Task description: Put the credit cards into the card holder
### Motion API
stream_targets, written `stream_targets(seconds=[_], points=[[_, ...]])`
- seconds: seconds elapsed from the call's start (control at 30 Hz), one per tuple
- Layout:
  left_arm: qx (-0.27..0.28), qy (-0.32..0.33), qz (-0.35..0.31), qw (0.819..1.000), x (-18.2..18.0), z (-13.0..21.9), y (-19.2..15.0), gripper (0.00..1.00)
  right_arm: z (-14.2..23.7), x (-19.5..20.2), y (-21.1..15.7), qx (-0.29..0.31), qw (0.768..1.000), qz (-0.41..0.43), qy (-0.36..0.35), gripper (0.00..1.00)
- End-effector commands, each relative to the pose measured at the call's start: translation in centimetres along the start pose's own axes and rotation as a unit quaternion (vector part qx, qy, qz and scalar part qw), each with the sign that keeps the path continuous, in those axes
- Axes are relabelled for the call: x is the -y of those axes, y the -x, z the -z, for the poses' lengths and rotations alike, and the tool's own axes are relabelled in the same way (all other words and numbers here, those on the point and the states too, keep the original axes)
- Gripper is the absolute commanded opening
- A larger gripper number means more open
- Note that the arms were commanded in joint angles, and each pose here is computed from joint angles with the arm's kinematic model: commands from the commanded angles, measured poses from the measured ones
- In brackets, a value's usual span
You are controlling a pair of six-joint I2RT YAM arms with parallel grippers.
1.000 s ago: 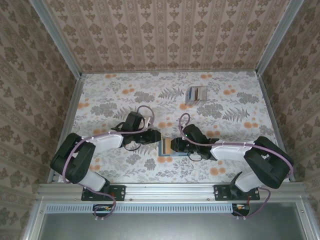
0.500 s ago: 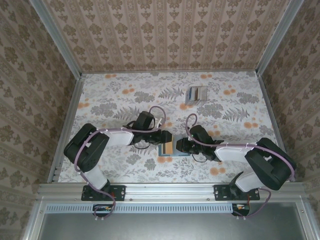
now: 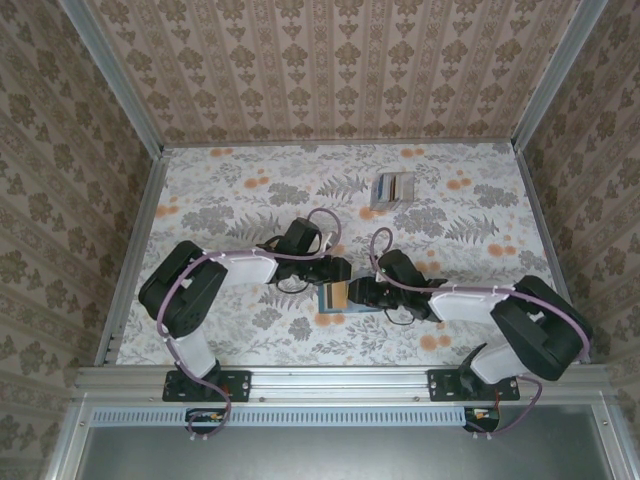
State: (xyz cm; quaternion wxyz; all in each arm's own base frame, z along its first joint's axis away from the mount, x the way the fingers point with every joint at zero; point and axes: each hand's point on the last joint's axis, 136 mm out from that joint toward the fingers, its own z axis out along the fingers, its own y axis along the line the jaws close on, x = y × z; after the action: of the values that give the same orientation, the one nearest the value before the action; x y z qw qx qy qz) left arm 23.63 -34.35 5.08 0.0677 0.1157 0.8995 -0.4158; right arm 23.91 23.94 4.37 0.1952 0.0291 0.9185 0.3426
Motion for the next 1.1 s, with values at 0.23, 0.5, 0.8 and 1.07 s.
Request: stream_targets(seconds=[0.23, 0.5, 0.8, 1.07], points=[[0.004, 0.023, -0.002, 1.000, -0.6, 0.8, 0.4, 0.47, 4.4, 2.3, 0.9, 0.036, 0.997, 0.017, -0.067, 0.44], [0.009, 0.025, -0.002, 1.000, -0.9, 1.1, 0.6, 0.47, 4.6, 1.3, 0.9, 0.023, 0.998, 0.029, -0.054, 0.44], [0.018, 0.024, 0.007, 1.000, -1.2, 1.4, 0.4, 0.47, 2.1, 0.5, 0.1, -0.014, 0.999, 0.029, -0.030, 0.44], [0.019, 0.023, 0.007, 1.000, -1.3, 1.7, 0.3, 0.46, 2.2, 0.4, 0.4, -0.012, 0.999, 0.032, -0.037, 0.34]])
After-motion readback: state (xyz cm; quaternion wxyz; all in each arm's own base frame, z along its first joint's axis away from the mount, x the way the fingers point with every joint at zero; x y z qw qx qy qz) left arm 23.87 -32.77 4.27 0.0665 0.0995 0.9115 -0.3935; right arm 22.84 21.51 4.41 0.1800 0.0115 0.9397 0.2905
